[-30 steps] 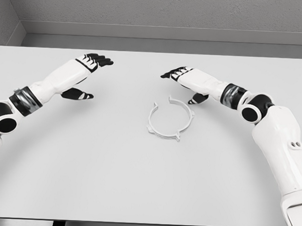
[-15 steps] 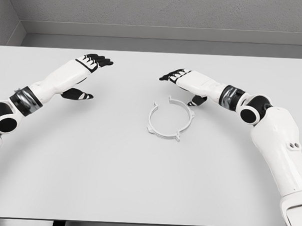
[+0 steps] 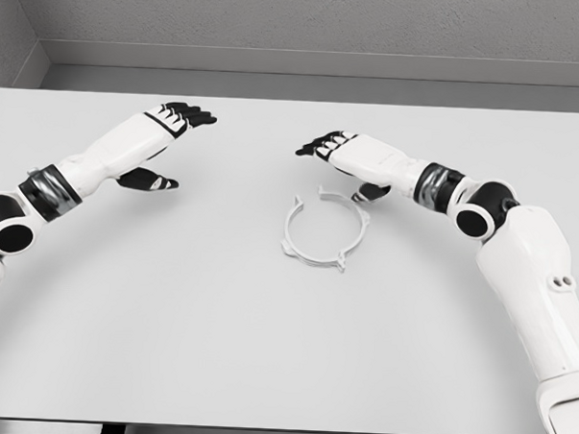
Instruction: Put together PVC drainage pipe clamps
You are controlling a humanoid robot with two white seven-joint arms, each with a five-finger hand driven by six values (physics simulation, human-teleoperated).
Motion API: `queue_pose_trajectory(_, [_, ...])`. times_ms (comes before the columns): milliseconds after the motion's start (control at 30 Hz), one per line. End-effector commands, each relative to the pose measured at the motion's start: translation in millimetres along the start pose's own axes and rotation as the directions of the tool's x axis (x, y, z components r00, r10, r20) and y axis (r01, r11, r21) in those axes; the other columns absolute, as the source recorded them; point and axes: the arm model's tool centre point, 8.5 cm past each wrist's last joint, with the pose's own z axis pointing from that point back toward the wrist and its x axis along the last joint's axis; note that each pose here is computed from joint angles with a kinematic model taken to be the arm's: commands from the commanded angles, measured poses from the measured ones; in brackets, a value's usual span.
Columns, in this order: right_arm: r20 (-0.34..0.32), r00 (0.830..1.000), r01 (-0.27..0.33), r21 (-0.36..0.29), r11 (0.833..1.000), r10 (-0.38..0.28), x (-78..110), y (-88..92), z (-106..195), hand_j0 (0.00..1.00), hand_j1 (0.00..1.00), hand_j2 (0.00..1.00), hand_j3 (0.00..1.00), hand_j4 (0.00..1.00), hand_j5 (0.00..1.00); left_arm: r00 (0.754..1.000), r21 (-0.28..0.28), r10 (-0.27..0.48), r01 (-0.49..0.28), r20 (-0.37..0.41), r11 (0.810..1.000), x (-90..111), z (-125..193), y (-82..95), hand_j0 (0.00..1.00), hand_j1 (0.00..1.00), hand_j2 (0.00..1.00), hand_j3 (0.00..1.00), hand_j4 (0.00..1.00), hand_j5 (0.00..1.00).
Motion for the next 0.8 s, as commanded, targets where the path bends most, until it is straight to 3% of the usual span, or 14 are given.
queue_pose_trajectory(0, [0.002,1.0,0.0,-0.004,1.0,0.0,0.5,-1.3,0.1,1.0,1.0,1.0,1.0,1.0,1.0,1.0,0.003,0.006,-0.006,-0.003,1.0,-1.0,0.4,-0.1,1.0,1.0,1.0,1.0,1.0,1.0])
queue_pose_trajectory(767, [0.01,1.0,-0.01,-0.004,1.0,0.01,4.8,0.3,2.2,1.0,1.0,1.0,1.0,1.0,1.0,1.0,0.004,0.006,-0.006,-0.001,1.0,-0.4,-0.5,-0.1,1.0,1.0,1.0,1.0,1.0,1.0])
